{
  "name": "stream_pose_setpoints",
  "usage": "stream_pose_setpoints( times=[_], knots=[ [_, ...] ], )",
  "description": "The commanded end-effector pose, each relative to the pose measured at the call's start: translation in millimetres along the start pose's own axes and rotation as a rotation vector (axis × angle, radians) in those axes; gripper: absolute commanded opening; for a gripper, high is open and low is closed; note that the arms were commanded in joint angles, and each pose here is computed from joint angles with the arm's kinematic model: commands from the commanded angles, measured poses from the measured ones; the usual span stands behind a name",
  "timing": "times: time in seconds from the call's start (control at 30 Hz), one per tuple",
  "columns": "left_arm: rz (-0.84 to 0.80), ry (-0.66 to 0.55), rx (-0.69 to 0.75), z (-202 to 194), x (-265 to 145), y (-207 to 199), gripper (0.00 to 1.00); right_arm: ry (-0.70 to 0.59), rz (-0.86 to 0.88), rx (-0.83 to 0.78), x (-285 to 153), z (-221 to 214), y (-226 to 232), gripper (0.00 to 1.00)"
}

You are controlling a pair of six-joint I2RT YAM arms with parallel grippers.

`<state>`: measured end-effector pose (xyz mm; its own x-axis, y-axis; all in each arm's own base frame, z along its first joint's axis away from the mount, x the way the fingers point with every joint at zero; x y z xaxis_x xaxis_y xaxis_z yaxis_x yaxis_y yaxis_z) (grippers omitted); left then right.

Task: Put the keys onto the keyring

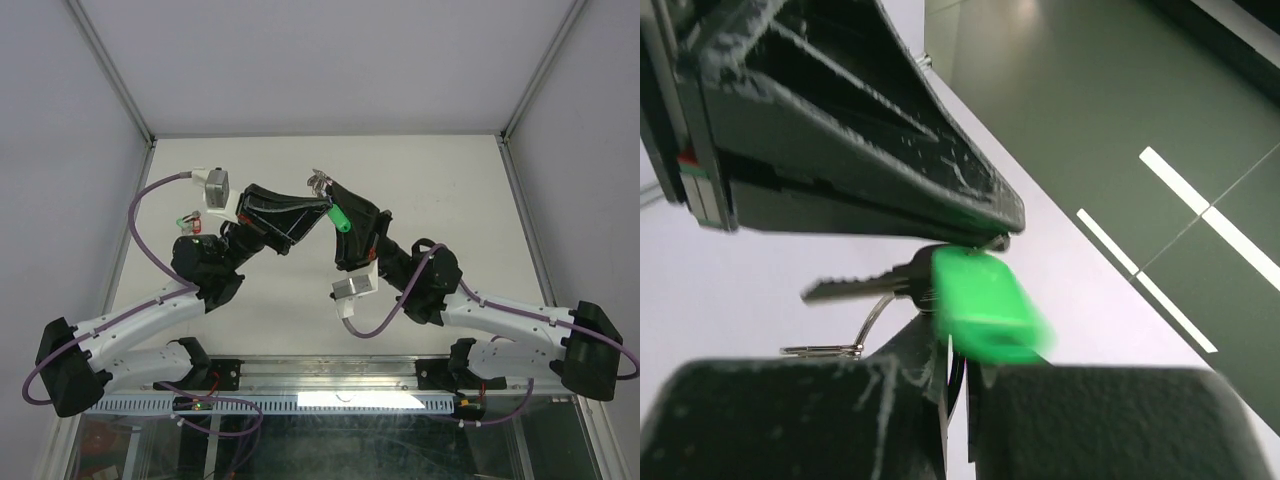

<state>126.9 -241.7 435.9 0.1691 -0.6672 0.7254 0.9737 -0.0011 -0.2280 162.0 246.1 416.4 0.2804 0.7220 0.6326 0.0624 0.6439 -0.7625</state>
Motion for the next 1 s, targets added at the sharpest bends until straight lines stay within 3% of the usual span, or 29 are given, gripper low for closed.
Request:
stream_pose_setpoints(
  times=[0.0, 0.4, 0.47, 0.53, 0.7, 0.8, 0.97],
  knots=[
    [-0.243, -0.121, 0.076, 51.0, 5.8, -56.4, 0.00, 0.174, 0.164, -0.047, -23.4, -34.2, 28.8, 0.00],
    [-0.121, -0.019, 0.142, 53.1, 4.5, -50.0, 0.00, 0.195, 0.175, -0.062, -40.8, -24.1, -9.9, 0.00],
    [-0.101, 0.010, 0.143, 52.1, 5.2, -48.6, 0.03, 0.193, 0.154, -0.045, -41.7, -21.9, -15.8, 0.00],
    [-0.073, 0.053, 0.165, 50.3, 6.6, -44.9, 0.14, 0.190, 0.144, -0.008, -43.0, -19.7, -18.6, 0.00],
    [0.029, 0.193, 0.210, 44.5, 5.9, -34.0, 0.21, 0.231, 0.260, 0.156, -45.5, -14.3, -22.1, 0.00],
    [0.089, 0.260, 0.235, 40.3, 0.0, -27.6, 0.23, 0.345, 0.433, 0.386, -55.3, -11.8, -7.4, 0.00],
    [0.190, 0.296, 0.267, 40.0, -13.5, -20.8, 0.25, 0.528, 0.554, 0.570, -69.5, -7.8, -8.5, 0.00]
  ],
)
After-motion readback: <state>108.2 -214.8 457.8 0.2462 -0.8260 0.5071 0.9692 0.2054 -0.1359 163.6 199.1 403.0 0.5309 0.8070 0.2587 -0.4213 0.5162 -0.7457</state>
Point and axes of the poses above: each gripper's point midway between its finger pads, its own x axis out along the fingers, its own y axis along the line the jaws close on, z = x × y, the point moved 8 cm from there along -x, back along the fingers, and after that the axes turned 3 degrees about x, right-handed, at the moved point
